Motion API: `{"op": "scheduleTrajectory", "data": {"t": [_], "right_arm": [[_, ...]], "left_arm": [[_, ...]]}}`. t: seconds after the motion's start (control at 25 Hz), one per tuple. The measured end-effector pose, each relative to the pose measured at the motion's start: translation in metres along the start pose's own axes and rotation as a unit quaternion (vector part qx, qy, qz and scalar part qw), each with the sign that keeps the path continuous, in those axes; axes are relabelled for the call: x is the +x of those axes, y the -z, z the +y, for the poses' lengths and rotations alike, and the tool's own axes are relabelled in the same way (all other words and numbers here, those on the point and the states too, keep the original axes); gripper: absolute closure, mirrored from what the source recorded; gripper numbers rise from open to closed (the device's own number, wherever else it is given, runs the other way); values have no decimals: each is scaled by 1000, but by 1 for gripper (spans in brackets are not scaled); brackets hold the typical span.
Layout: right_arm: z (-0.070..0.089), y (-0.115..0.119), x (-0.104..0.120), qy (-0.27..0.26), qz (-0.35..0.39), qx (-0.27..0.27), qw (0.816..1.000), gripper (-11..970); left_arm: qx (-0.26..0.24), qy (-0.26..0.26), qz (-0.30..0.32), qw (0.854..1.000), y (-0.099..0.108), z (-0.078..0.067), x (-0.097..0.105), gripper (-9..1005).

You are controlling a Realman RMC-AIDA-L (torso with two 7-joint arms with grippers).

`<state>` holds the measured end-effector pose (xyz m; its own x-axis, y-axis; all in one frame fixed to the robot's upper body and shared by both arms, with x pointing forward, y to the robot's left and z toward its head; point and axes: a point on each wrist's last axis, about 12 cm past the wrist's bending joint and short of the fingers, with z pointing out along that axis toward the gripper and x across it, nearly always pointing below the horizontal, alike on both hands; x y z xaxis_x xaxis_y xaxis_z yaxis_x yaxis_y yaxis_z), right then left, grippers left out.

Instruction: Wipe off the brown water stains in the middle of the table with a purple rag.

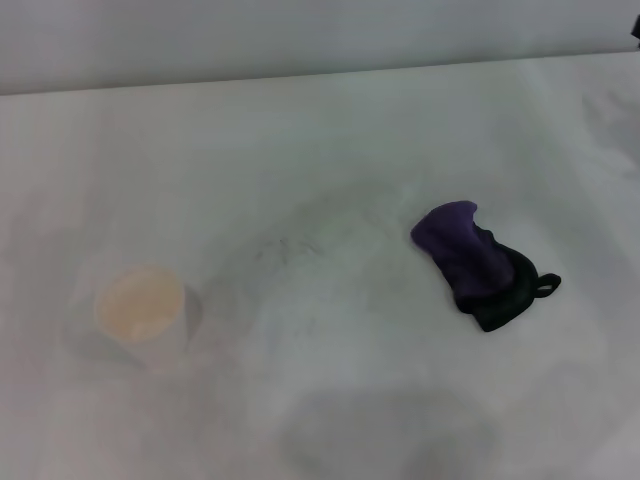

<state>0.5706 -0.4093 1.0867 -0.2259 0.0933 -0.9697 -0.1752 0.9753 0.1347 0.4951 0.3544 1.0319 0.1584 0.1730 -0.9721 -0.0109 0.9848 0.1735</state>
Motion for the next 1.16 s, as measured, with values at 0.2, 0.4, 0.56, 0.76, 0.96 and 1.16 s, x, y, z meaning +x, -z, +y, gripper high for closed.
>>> {"op": "scheduleTrajectory", "data": {"t": [0.2,0.4,0.56,0.76,0.96,1.16], "right_arm": [[-4,10,15,28,-67,51,996,529],[-8,21,26,70,-92,102,988,331],[-10,26,34,79,-94,127,984,173],[-17,38,41,52,-110,168,978,86],[-17,45,43,56,-130,176,974,75],[-9,48,43,74,-150,162,973,75]], "left_arm": [[-35,-40,5,999,3,-6,3,120],[-64,-31,7,997,4,-8,4,119],[-78,-18,3,997,6,-8,4,119],[-81,-3,-3,997,8,-12,3,119],[-74,4,-8,997,7,-14,2,119],[-63,27,-7,998,4,-25,2,119]]}}
